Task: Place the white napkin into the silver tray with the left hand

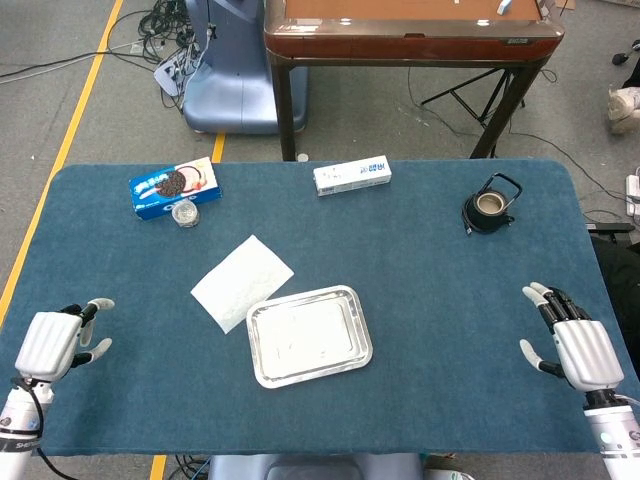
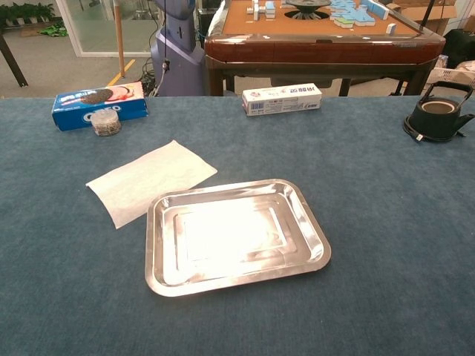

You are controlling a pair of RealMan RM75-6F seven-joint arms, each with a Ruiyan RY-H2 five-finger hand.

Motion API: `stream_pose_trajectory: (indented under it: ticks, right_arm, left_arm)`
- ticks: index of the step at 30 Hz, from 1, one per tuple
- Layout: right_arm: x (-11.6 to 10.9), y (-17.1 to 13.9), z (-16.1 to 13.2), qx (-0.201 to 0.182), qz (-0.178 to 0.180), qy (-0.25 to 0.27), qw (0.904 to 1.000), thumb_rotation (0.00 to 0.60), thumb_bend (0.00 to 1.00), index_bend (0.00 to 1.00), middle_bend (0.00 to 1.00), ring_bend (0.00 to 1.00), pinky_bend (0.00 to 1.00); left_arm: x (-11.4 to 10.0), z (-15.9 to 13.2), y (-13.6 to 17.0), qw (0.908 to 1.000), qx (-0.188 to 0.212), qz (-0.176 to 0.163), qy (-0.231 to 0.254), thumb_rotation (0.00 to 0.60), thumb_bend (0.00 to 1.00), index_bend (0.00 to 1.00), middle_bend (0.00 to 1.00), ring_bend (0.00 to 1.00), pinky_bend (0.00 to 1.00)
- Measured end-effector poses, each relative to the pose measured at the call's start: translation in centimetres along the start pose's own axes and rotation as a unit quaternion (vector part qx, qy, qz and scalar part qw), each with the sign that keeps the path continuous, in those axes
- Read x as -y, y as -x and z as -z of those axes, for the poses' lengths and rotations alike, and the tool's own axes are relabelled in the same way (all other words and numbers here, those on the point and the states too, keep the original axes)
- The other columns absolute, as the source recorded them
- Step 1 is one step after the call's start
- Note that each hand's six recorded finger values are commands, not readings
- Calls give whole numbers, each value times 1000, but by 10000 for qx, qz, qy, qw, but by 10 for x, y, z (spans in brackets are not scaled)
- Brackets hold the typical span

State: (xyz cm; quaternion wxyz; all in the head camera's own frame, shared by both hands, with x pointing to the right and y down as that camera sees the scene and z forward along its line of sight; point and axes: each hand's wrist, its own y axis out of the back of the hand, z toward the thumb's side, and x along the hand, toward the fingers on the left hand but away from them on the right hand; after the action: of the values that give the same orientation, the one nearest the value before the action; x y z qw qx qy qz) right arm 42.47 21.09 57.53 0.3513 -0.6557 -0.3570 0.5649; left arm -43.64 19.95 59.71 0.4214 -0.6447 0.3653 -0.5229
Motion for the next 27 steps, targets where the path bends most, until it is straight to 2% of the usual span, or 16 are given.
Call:
stream_pose_trajectory:
  ticks: [2,3,5,7,8,9,10,11,13,16,18,27]
  right_arm:
    - [1,1,-1,-9,-18,-6,10000,600,341,44,150,109,308]
    - [2,1,-1,-17,-33,-10,10000,600,341,47,150,109,308]
    - [3,2,-2,-22,-43,-13,10000,600,341,52,150,109,308]
    - [3,2,-1,-9,-38,-13,10000,600,341,55,150,109,308]
    - [3,2,0,-2,-36,-12,10000,600,341,57,150,109,308]
    - [3,3,0,5,-36,-11,10000,600,341,58,150,109,308]
    - [3,3,0,14,-37,-6,10000,600,341,59,150,109,308]
    - [3,3,1,20,-38,-2,10000,600,341,62,150,109,308]
    - [3,3,2,34,-36,4,10000,600,341,69,150,109,308]
    - [2,4,4,64,-19,16,10000,600,341,80,150,109,308]
    - [2,4,5,85,-12,25,10000,600,341,82,150,109,308]
    - [1,5,11,171,-28,45,9998,600,341,123,150,109,308]
  left_arm:
    - [0,-5,-7,9999,147,-41,-13,600,74,336,1000,865,1000]
    - [0,-9,-11,9997,225,-36,-18,600,73,325,999,844,997]
    - [2,-18,-20,9988,475,-17,-84,600,69,290,875,680,932]
    - [7,-25,-28,9973,695,69,-217,600,66,243,480,404,756]
    - [10,-28,-31,9967,765,117,-259,600,66,233,355,331,699]
    - [13,-31,-35,9960,829,167,-286,600,65,223,180,223,605]
    - [17,-36,-39,9951,908,235,-313,600,65,217,72,124,515]
    - [20,-39,-42,9944,963,285,-327,600,65,214,23,59,443]
    - [27,-45,-49,9929,1064,401,-349,600,65,203,0,3,307]
    - [39,-52,-56,9903,1177,572,-465,600,65,185,0,0,72]
    - [46,-56,-60,9888,1231,639,-547,600,66,182,0,0,1]
    - [66,-76,-76,9872,1383,764,-221,600,65,206,0,0,0]
